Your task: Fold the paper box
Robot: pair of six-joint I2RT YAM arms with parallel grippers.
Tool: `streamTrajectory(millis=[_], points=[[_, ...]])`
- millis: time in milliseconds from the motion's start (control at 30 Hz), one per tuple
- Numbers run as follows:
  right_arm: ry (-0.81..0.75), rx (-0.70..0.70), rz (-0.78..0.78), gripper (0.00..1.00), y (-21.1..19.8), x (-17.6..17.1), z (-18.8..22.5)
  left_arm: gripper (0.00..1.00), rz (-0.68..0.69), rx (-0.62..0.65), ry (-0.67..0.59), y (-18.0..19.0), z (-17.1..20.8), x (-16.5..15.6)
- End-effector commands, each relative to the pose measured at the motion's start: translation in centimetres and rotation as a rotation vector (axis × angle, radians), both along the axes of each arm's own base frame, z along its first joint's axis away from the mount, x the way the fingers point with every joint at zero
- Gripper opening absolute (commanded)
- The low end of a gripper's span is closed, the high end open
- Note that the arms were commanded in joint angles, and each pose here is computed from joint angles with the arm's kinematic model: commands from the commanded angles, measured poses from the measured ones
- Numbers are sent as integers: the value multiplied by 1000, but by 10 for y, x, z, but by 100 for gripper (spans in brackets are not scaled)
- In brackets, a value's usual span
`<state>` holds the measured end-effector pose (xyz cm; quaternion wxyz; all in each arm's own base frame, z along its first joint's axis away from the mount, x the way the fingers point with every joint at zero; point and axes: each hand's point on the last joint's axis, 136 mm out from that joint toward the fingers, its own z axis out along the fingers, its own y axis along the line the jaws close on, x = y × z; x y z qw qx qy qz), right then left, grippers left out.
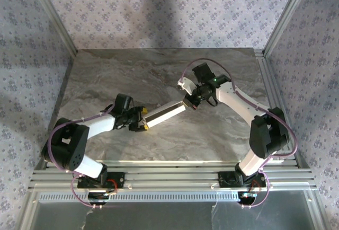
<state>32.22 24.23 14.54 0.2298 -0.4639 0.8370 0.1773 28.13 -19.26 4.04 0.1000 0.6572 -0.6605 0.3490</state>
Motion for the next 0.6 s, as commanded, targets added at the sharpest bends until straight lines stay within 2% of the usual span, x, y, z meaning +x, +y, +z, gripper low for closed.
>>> streamTrajectory(millis=[0, 233, 400, 567], points=[[39, -11, -19, 0, 2, -3, -1, 64, 198, -115, 107, 0, 7, 12], [30, 1, -14, 0, 6, -4, 1, 42, 223, -129, 77, 0, 10, 22], [33, 20, -37, 0, 10, -1, 10, 41, 243, -163, 97, -1, 14, 22], [133, -6, -143, 0, 13, 3, 10, 40, 268, -219, 154, -4, 17, 12]])
